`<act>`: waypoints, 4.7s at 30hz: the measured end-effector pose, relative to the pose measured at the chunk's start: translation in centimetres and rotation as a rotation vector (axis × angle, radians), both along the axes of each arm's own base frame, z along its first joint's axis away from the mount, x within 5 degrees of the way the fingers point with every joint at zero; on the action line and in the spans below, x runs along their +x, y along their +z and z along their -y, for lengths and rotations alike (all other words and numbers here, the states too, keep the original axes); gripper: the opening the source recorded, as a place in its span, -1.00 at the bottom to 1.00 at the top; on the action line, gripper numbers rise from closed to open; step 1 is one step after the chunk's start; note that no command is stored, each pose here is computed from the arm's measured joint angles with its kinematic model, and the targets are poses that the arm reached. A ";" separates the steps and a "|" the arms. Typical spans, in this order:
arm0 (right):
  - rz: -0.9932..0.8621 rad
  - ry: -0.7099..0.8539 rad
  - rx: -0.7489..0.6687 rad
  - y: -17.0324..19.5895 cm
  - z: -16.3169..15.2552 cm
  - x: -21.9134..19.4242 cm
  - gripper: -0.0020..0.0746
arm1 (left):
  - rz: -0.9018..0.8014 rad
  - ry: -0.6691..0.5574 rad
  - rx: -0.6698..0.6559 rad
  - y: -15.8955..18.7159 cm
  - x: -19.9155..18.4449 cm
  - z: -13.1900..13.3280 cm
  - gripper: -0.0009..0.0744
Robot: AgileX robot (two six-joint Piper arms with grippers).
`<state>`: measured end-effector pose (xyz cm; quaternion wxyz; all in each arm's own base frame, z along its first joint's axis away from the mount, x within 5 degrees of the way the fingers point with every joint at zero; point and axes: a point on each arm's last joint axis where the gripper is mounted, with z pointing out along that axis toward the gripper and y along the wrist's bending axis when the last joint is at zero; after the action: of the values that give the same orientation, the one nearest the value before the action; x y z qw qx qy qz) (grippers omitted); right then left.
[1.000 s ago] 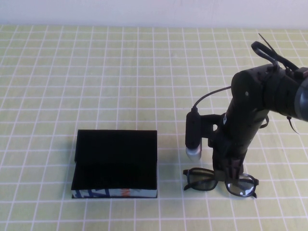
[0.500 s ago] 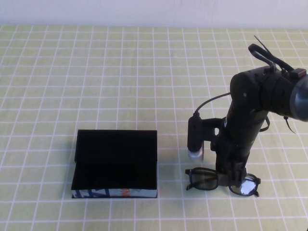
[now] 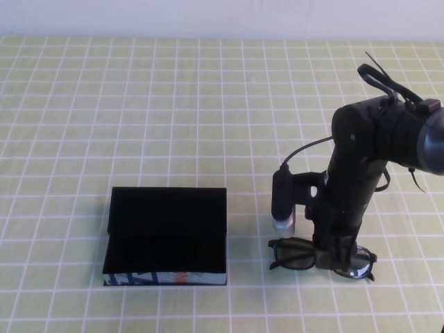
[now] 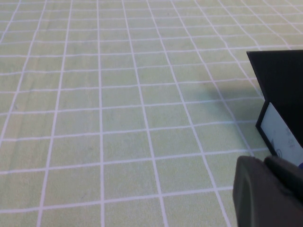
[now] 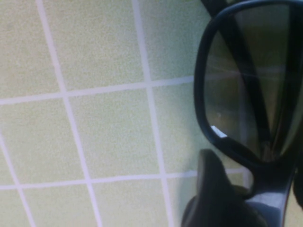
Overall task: Return glasses to glasses case
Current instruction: Pick up the glasses from the table, then place the glasses in the glasses case
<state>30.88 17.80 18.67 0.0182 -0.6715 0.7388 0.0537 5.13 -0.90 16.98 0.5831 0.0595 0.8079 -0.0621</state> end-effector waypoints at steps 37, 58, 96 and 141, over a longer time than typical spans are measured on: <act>-0.037 -0.006 0.002 0.8 0.1 -0.6 -0.91 | 0.000 0.000 0.000 0.0 0.0 0.0 -0.99; -0.025 -0.061 -0.034 3.7 0.2 -2.2 -0.93 | 0.000 0.000 0.000 0.0 0.0 0.0 -0.99; 0.182 0.227 0.109 6.5 -19.1 -5.0 -0.94 | 0.000 0.000 0.000 0.0 0.0 0.0 -0.99; 0.143 0.181 0.089 4.2 -20.1 -4.4 -0.94 | 0.000 0.000 0.000 0.0 0.0 0.0 -0.99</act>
<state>26.51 37.90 22.91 0.0956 -0.7363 0.6687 0.0400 5.13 -0.90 16.98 0.5831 0.0595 0.8079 -0.0621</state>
